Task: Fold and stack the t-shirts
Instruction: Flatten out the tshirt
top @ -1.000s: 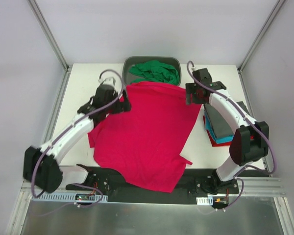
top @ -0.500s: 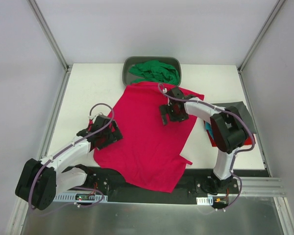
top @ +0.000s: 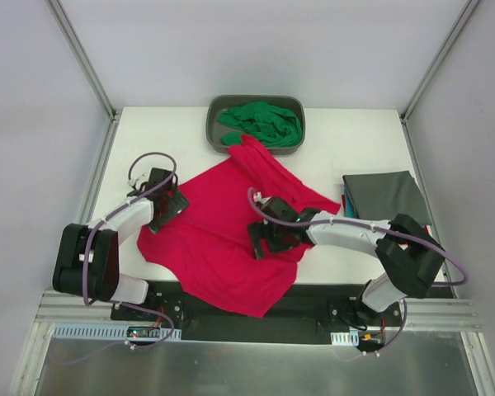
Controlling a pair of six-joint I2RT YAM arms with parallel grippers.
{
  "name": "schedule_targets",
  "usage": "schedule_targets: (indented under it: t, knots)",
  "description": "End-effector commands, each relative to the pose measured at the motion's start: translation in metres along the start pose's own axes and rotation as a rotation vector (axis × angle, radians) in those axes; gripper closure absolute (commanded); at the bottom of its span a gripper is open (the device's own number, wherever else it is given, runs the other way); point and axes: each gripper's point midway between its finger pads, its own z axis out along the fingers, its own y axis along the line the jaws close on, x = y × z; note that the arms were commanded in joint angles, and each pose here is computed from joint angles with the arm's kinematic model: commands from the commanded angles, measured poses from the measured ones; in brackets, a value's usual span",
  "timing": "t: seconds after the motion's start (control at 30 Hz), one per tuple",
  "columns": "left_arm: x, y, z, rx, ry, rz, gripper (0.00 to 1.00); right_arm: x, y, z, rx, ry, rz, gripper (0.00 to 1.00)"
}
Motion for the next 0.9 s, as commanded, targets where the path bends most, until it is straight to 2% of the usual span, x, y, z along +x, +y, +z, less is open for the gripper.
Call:
schedule_targets:
  t: [0.0,0.13,0.23,0.3,0.43,0.53,0.6,0.87]
  knots:
    - [-0.043,0.024,0.011,-0.173,-0.080,0.002,0.01,0.046,0.072,-0.008,-0.147,0.131,0.027,0.04]
    - [-0.084,0.017,0.022,-0.202,-0.101,-0.032,0.01,0.029,0.142,-0.034,-0.334,0.096,-0.170,0.04]
    - [-0.107,-0.002,0.029,-0.170,-0.098,-0.012,0.01,0.009,0.171,-0.054,-0.428,0.056,-0.283,0.04]
    - [-0.120,-0.024,0.029,-0.112,-0.091,0.042,0.01,-0.010,0.171,-0.059,-0.429,0.024,-0.307,0.04]
    - [-0.137,-0.053,0.020,-0.013,-0.096,0.111,0.01,-0.061,0.127,-0.055,-0.308,-0.074,-0.237,0.04]
    - [-0.130,-0.052,0.007,0.024,-0.090,0.123,0.01,-0.091,0.078,-0.041,-0.192,-0.107,-0.162,0.04]
    - [-0.113,-0.047,-0.001,0.043,-0.067,0.112,0.01,-0.107,0.050,-0.025,-0.111,-0.100,-0.121,0.04]
    - [-0.041,-0.023,-0.005,0.073,0.039,0.092,0.01,-0.132,0.006,0.015,0.036,-0.028,-0.090,0.04]
